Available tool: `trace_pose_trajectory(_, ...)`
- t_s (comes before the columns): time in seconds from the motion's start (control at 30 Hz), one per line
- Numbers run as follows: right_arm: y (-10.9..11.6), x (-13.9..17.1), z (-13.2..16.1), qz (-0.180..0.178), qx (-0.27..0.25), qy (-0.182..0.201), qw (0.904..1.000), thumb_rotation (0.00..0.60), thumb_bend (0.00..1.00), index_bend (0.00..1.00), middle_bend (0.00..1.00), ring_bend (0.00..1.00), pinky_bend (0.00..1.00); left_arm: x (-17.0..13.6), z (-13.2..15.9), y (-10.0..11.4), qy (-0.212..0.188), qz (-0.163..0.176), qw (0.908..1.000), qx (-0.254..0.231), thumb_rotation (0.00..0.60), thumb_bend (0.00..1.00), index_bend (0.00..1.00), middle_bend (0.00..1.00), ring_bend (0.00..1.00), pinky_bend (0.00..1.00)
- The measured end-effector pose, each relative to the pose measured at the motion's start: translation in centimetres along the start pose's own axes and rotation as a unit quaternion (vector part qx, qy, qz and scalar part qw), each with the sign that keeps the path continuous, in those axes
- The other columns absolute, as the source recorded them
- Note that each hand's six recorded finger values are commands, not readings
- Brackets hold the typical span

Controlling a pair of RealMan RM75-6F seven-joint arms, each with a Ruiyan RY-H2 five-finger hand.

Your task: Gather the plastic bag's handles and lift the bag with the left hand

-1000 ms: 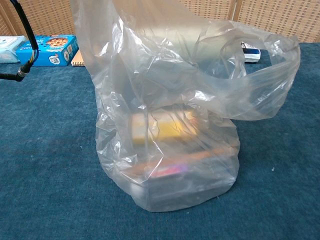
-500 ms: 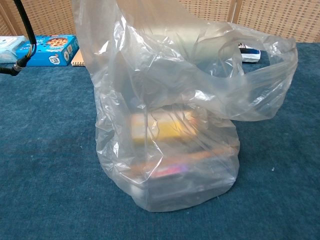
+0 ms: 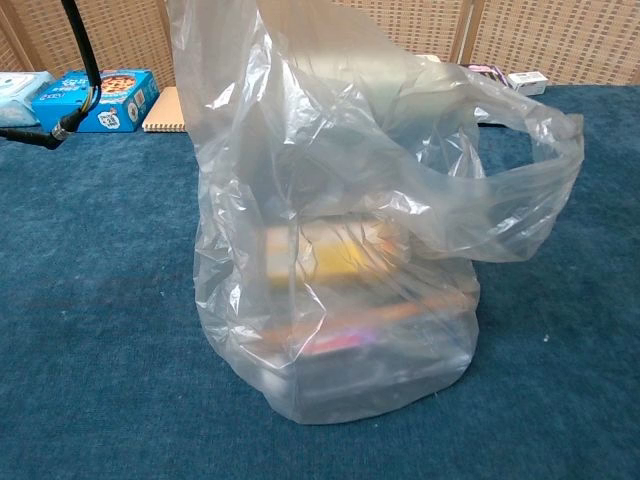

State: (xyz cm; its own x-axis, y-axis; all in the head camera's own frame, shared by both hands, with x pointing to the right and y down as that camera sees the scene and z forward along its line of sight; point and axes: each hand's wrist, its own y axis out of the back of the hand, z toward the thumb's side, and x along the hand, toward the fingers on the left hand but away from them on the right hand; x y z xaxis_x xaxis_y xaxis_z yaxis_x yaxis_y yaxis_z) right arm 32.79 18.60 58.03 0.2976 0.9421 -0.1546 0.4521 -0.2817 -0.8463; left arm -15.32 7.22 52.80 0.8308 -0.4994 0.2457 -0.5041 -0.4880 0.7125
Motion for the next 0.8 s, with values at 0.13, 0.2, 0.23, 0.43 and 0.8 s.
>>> trace_pose_trajectory(0.13,-0.3,-0.3,0.4,0.003,0.008,0.009,0.9999,0.496,0.12,0.15,0.20,0.18,0.23,0.2,0.0,-0.2,-0.003,-0.006,1.0000,-0.001,0.000,0.47,0.61,0.75,0.82,0.78)
trace_pose_trajectory(0.2,-0.5,-0.5,0.5,0.005,0.018,0.012,0.9998,0.494,0.12,0.15,0.20,0.18,0.23,0.2,0.0,-0.2,-0.004,-0.009,0.9999,-0.002,0.000,0.47,0.61,0.75,0.82,0.78)
trace_pose_trajectory(0.23,-0.6,-0.5,0.5,0.005,0.019,0.013,0.9997,0.492,0.12,0.15,0.20,0.18,0.23,0.2,0.0,-0.2,-0.004,-0.011,0.9999,-0.003,0.000,0.47,0.61,0.75,0.82,0.78)
trace_pose_trajectory(0.43,-1.5,-0.9,1.1,0.009,0.017,0.025,0.9995,0.491,0.12,0.15,0.20,0.18,0.23,0.5,-0.2,-0.2,-0.004,-0.015,0.9998,-0.008,0.000,0.47,0.61,0.75,0.82,0.78)
trace_pose_trajectory(0.8,-2.7,-1.6,3.6,0.016,-0.019,0.051,0.9984,0.495,0.12,0.15,0.20,0.18,0.22,1.2,-0.5,-0.3,-0.002,-0.018,0.9998,-0.009,0.000,0.47,0.61,0.75,0.82,0.78)
